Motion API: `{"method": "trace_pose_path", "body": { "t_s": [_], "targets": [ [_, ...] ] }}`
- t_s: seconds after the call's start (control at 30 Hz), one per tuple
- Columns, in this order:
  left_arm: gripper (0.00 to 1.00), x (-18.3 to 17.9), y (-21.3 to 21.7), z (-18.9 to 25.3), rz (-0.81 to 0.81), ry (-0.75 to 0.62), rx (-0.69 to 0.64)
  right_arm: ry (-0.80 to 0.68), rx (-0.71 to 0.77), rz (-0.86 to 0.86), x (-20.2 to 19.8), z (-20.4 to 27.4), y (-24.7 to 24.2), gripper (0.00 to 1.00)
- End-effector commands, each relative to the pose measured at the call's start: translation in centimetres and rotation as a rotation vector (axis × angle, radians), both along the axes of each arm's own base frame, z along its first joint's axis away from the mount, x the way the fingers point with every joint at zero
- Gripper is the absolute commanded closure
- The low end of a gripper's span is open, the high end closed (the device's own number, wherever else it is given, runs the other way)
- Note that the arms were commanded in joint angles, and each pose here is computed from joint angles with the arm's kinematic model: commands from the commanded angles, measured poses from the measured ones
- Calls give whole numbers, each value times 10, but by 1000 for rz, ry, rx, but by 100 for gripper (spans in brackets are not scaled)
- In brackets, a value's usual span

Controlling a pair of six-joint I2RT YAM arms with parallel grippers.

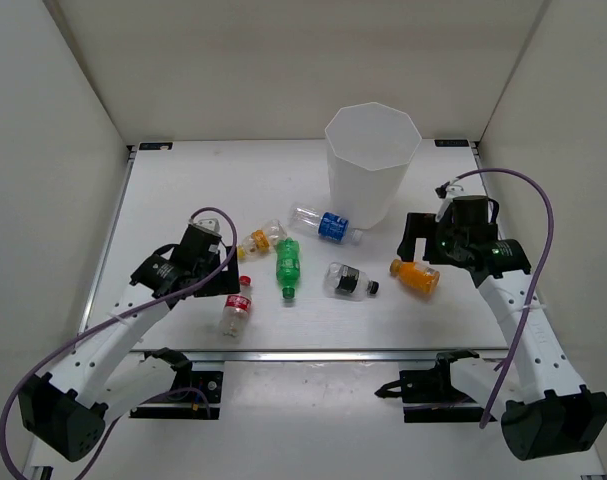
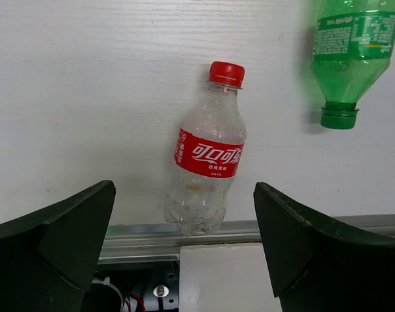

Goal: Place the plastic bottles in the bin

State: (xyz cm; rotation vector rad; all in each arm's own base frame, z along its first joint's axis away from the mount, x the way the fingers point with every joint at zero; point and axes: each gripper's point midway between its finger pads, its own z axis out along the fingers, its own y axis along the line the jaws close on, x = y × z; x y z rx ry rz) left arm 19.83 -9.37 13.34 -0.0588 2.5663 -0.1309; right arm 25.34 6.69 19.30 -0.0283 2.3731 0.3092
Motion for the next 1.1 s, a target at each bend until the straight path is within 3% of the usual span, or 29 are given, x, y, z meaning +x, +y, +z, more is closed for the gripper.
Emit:
{"method": "trace_pose_path", "body": {
  "t_s": [0.0, 0.1, 0.23, 0.47, 0.67, 0.93, 1.07],
  "targets": [
    [1, -8, -3, 3, -26, -12, -31, -44, 2, 72, 2, 13, 12, 1],
    [1, -10, -5, 0, -22, -16, -72, -80, -79, 134, 4, -1, 8, 1],
    [1, -11, -7, -2, -39, -12, -70, -21, -183, 54, 12, -30, -31, 1],
    [2, -18, -17, -13, -54, 8, -138, 25, -171, 151, 22, -59, -33, 1],
    [1, -21, -21, -13, -40, 11, -179, 40, -199, 387, 22, -80, -13, 1],
    [1, -21, -17, -19, -2, 32, -178, 102, -312, 367, 35, -114, -34, 1],
    [1, -21, -16, -20, -10, 49, -159, 149, -289, 425, 26, -129, -25, 0]
  ]
}}
